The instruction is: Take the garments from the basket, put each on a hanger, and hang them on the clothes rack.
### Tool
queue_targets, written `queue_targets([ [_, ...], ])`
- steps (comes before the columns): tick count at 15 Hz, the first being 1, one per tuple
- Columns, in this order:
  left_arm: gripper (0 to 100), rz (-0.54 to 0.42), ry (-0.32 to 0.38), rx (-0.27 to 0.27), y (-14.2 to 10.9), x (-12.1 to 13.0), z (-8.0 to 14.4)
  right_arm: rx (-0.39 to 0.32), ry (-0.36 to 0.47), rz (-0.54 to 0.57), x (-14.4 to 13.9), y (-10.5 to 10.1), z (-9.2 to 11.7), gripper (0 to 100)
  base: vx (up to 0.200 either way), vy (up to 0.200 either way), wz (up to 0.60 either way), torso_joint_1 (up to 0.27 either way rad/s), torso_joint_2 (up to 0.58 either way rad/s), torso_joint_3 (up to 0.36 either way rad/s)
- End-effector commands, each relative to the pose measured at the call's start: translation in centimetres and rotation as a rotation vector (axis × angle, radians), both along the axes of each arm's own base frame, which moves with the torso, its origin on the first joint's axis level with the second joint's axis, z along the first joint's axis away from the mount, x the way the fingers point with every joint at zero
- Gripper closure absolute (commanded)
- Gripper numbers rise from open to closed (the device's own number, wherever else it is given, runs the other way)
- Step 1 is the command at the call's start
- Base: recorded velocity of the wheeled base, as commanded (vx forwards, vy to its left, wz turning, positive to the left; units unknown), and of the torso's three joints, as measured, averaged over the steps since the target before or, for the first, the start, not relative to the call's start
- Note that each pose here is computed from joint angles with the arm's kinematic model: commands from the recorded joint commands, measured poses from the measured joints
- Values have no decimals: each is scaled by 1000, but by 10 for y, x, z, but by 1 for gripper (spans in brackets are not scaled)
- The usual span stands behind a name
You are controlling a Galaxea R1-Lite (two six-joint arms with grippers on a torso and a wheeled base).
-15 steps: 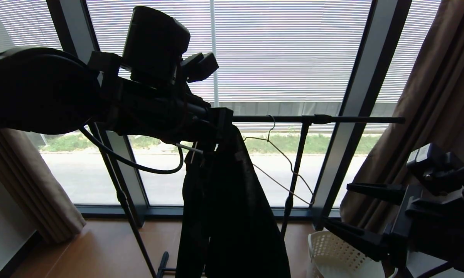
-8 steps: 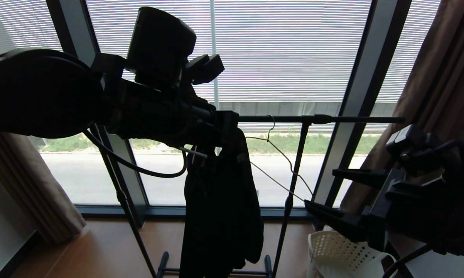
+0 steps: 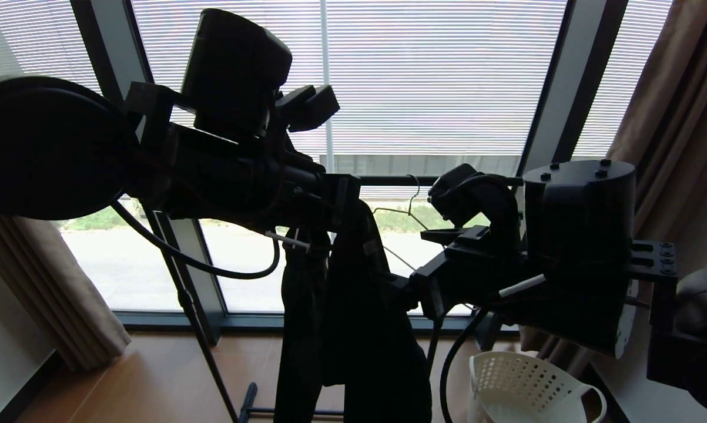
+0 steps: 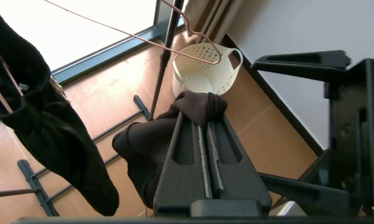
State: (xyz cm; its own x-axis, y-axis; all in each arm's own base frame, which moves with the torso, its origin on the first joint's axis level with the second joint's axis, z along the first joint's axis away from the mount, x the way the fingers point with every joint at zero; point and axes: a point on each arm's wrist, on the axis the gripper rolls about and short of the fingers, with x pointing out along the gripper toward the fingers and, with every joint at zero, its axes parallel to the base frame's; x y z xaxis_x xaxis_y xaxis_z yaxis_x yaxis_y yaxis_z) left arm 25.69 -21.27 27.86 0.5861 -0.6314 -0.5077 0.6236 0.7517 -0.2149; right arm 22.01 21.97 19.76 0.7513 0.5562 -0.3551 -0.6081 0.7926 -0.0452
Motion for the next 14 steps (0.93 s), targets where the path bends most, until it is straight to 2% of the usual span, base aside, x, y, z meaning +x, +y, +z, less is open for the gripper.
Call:
queue_targets([
  [1, 100, -7, -10, -8, 2, -6, 5, -34, 55, -22, 19, 13, -23, 0, 0, 0, 0, 0, 0, 0],
  [3, 100, -11, -11, -10, 4, -10, 6, -52, 72, -75, 26, 11, -32, 0, 0, 0, 0, 0, 0, 0],
  [7, 100, -11, -8, -7, 5, -12, 5, -69, 104, -138, 32, -11, -40, 0, 0, 0, 0, 0, 0, 0],
  [14, 100, -14, -4, -7, 6, -12, 4, -76, 141, -156, 31, -16, -50, 0, 0, 0, 0, 0, 0, 0],
])
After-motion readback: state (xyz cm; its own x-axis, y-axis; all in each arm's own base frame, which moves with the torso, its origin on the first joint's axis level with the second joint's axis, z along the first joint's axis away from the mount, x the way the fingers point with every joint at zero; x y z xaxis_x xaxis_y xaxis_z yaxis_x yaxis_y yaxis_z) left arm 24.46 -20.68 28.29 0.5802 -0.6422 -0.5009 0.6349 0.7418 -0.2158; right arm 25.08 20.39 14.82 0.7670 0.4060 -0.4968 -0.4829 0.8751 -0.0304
